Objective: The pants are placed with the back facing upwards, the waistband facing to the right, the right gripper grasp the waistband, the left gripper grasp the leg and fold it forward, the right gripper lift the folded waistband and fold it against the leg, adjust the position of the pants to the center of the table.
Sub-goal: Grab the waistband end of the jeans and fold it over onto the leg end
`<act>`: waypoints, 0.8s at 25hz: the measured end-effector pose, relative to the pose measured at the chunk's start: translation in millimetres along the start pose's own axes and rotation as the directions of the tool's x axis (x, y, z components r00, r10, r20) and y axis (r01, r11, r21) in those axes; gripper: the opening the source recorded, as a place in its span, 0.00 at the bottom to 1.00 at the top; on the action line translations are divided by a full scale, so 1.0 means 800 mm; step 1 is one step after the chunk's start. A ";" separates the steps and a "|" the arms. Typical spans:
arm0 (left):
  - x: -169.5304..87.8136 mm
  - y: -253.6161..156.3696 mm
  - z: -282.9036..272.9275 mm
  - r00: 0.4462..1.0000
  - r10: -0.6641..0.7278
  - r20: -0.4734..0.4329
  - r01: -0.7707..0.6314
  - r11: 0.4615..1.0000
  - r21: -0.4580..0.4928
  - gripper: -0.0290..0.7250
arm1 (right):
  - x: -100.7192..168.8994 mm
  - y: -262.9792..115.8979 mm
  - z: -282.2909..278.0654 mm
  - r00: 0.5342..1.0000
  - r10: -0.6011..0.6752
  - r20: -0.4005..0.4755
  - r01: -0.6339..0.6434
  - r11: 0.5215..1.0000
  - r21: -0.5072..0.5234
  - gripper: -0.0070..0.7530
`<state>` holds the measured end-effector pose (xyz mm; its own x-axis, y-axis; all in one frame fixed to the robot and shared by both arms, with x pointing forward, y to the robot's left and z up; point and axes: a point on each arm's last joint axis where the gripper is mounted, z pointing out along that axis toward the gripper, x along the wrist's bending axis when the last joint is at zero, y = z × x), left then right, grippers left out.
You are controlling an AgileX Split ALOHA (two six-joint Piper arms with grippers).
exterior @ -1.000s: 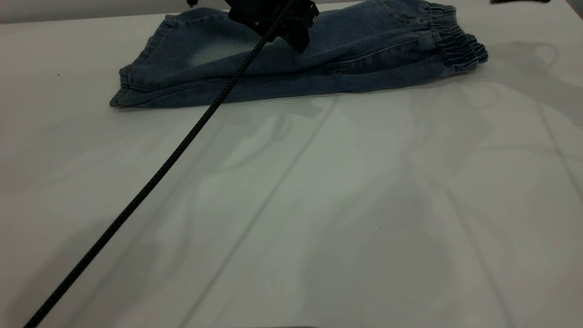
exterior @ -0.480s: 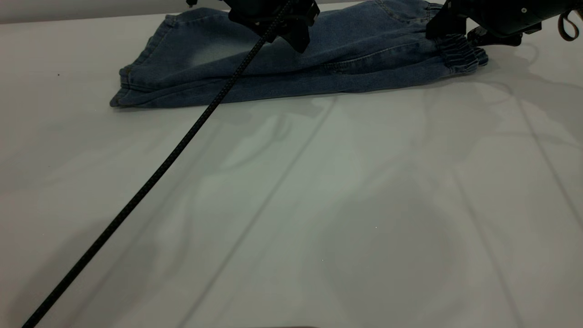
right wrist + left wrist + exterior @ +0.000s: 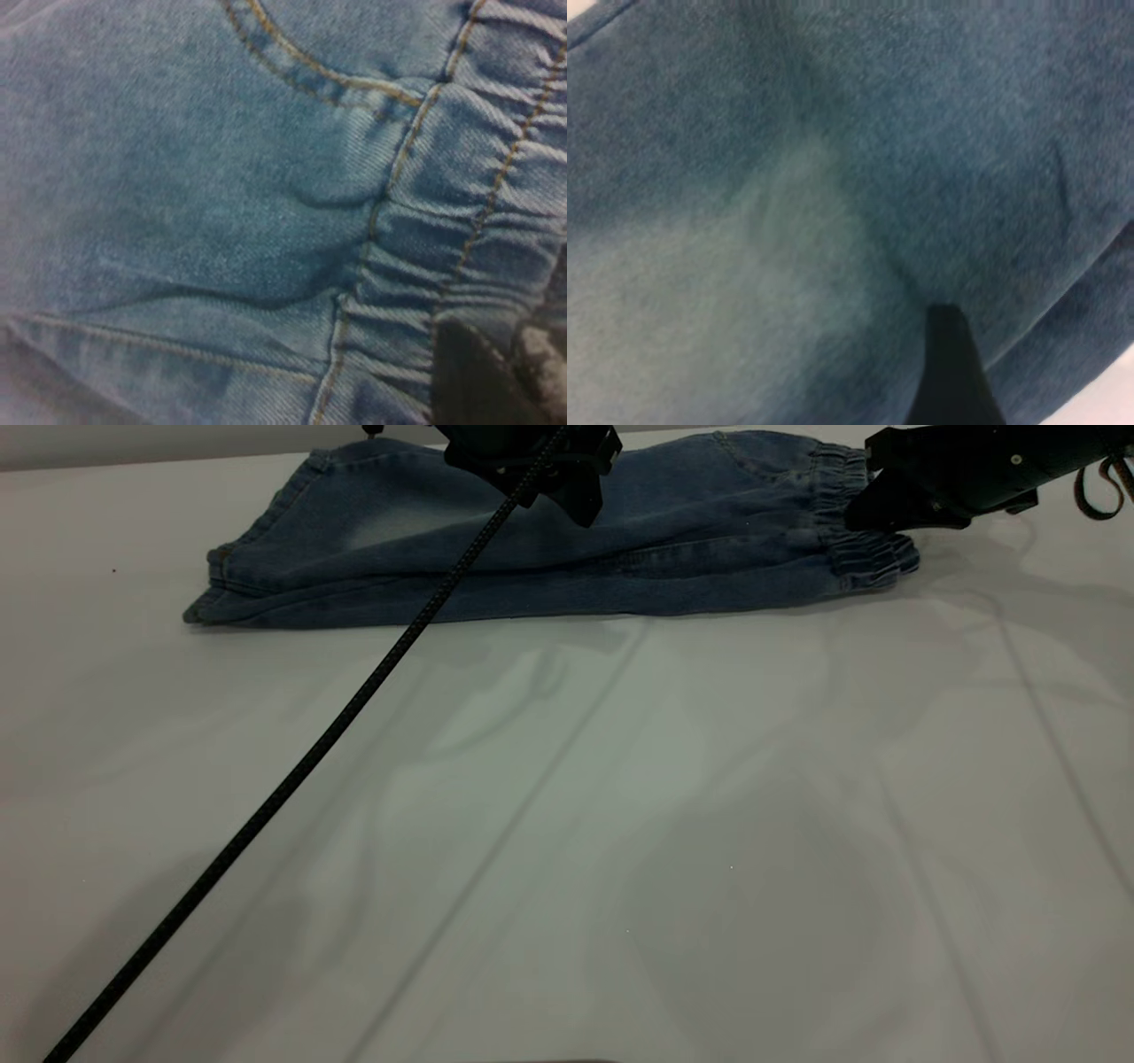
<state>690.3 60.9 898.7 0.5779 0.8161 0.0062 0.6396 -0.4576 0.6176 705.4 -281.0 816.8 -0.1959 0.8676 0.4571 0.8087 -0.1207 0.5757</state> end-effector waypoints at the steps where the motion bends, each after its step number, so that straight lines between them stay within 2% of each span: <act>1: 0.000 0.000 0.000 1.000 0.000 0.000 0.000 1.000 0.000 0.62 | 0.002 0.000 0.000 1.000 -0.002 -0.014 0.002 1.000 0.005 0.04; 10: 0.000 0.000 0.000 1.000 -0.001 0.000 0.001 1.000 0.000 0.62 | 0.024 0.007 -0.002 0.978 -0.035 -0.207 0.049 0.997 0.059 0.04; 13: 0.000 0.000 0.000 1.000 -0.001 0.000 0.001 1.000 0.000 0.62 | 0.029 0.013 -0.005 0.969 0.009 -0.247 0.011 0.997 0.082 0.06; 16: 0.000 0.000 0.000 1.000 -0.001 0.000 0.001 1.000 0.000 0.62 | 0.021 0.016 -0.011 0.964 0.102 -0.247 -0.079 0.992 0.103 0.16; 20: 0.000 0.000 0.000 1.000 -0.001 0.000 0.001 1.000 0.001 0.62 | 0.003 0.013 -0.020 0.962 0.180 -0.205 -0.151 0.977 0.150 0.42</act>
<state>690.2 60.9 898.7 0.5775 0.8164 0.0055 0.6406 -0.4573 0.6169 704.5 -287.7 835.2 -0.1566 0.7138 0.6826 0.9027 -0.1769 0.3921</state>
